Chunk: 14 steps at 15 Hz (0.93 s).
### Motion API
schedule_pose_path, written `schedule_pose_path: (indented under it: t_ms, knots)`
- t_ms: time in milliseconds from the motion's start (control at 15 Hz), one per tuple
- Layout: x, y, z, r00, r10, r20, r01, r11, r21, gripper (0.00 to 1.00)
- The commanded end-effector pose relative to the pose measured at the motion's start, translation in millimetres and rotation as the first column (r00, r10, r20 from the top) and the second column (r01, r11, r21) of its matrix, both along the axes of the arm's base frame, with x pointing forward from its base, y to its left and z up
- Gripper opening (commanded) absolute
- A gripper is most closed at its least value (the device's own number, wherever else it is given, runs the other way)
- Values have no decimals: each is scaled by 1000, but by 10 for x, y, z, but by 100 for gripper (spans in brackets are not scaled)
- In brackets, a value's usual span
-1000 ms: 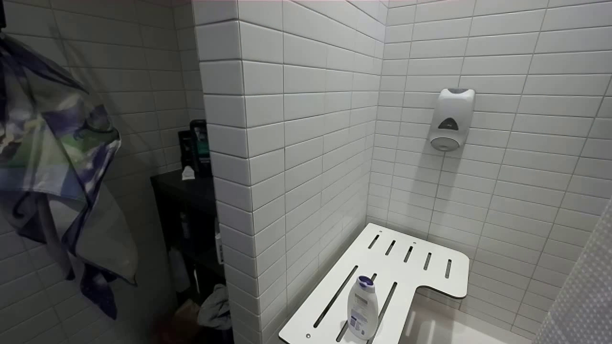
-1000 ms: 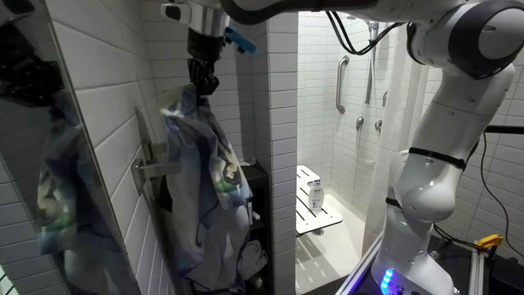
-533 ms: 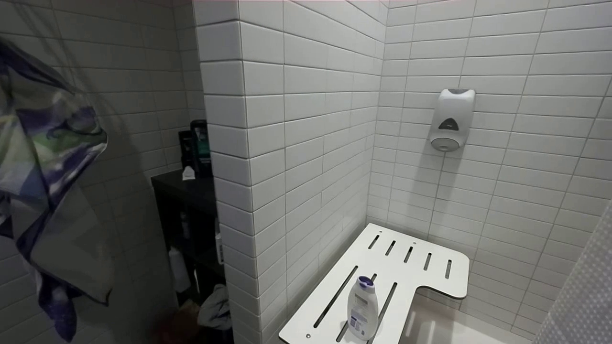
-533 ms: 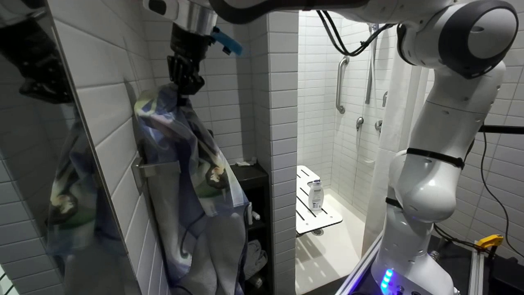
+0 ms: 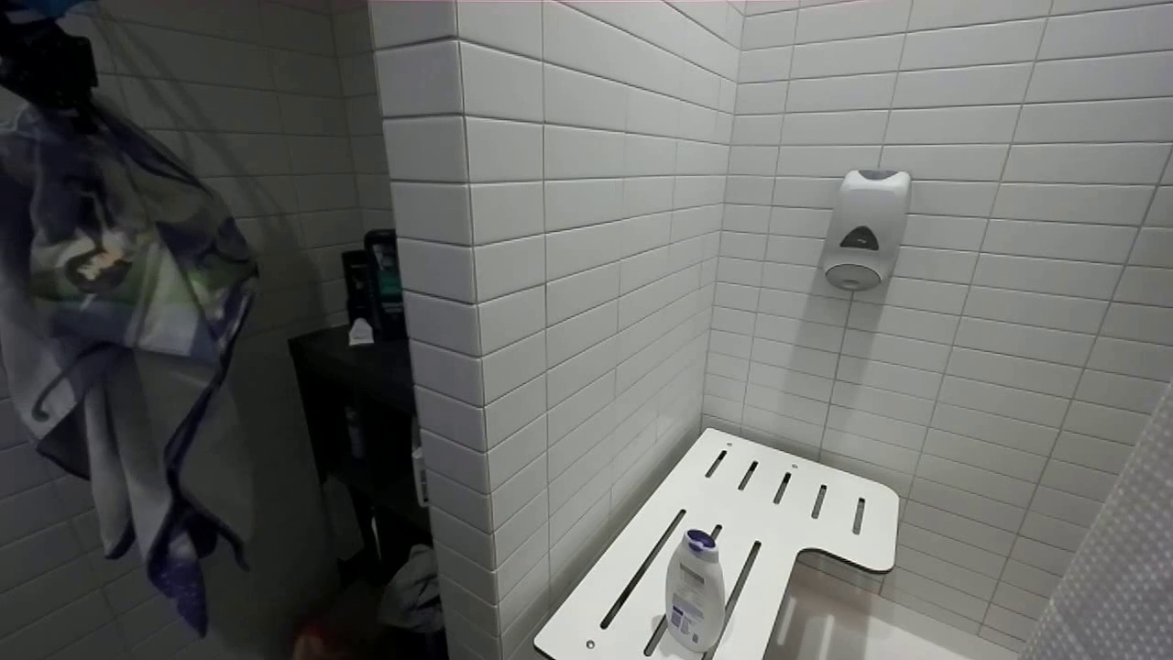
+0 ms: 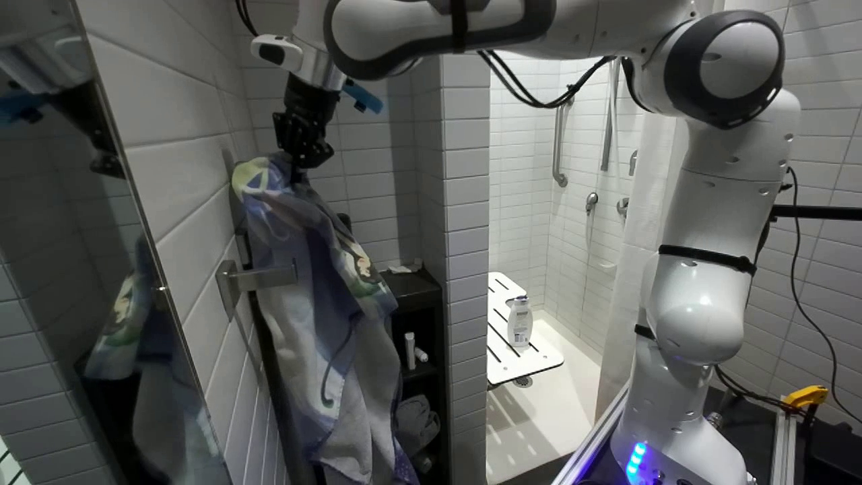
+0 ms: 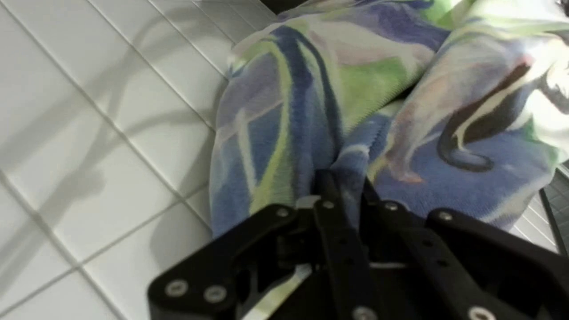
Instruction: Put the towel on the hanger
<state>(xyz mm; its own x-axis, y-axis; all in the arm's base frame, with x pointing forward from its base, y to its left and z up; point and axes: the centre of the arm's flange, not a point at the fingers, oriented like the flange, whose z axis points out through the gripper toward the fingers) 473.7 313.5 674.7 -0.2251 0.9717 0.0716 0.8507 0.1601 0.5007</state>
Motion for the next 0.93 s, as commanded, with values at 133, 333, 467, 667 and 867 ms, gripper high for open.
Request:
schedule_pose_path:
  t_ms: [133, 333, 467, 667, 867]
  knots:
    - [476, -126, -94, 999, 4, -34, -2, 999, 48, 3]
    - [493, -99, -196, 999, -24, -45, 26, 999, 30, 3]
    - [499, -92, -210, 998, -38, -44, 40, 999, 31, 3]
    - [470, -107, -229, 996, -60, -62, 61, 998, 13, 38]
    - [468, -166, -237, 994, -83, -71, 84, 996, 13, 49]
